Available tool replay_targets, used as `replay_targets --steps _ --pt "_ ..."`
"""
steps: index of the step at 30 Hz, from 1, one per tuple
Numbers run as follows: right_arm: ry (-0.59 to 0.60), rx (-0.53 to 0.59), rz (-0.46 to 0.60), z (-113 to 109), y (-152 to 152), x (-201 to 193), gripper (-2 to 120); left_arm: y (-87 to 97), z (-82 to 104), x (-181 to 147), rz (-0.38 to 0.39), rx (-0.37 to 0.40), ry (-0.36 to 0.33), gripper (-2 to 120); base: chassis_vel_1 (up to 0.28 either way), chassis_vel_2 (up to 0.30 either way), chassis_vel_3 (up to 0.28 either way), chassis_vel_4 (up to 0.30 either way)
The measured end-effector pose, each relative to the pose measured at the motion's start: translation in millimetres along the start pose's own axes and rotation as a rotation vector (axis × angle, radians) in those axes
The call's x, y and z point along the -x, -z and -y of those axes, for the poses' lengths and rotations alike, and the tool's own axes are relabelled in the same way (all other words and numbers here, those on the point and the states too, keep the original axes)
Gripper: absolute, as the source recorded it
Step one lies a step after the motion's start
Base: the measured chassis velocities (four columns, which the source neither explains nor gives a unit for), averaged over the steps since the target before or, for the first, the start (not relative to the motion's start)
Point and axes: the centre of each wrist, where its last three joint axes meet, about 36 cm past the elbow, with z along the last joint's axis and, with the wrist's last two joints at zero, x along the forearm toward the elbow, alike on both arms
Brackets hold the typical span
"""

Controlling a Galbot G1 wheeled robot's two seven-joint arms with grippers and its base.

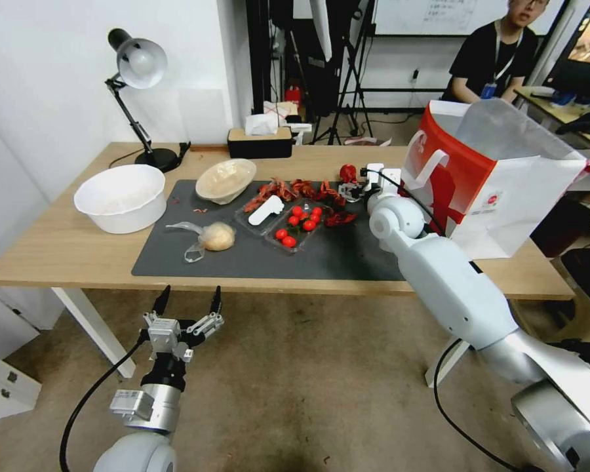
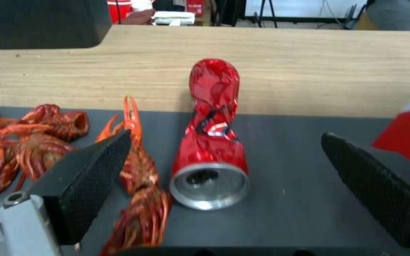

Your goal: Pick up the trash from the table and place it into the takeout bag.

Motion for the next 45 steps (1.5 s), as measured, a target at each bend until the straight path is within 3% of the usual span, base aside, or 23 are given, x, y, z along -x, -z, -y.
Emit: replay_targets --steps 17,29,45 --pt "0.006 -0.013 -0.030 2 17 34 100 0.0 -0.9 0 -0.001 0.000 0.004 100 0.000 0.000 0.000 0.000" --pt "0.039 -0.036 -0.129 15 18 61 100 -2.2 -0.5 0 -0.006 -0.002 0.003 100 0.000 0.000 0.000 0.000" --pt "0.054 -0.054 -0.155 17 24 67 100 -3.9 -1.3 0 -0.008 -0.002 0.001 100 0.000 0.000 0.000 0.000"
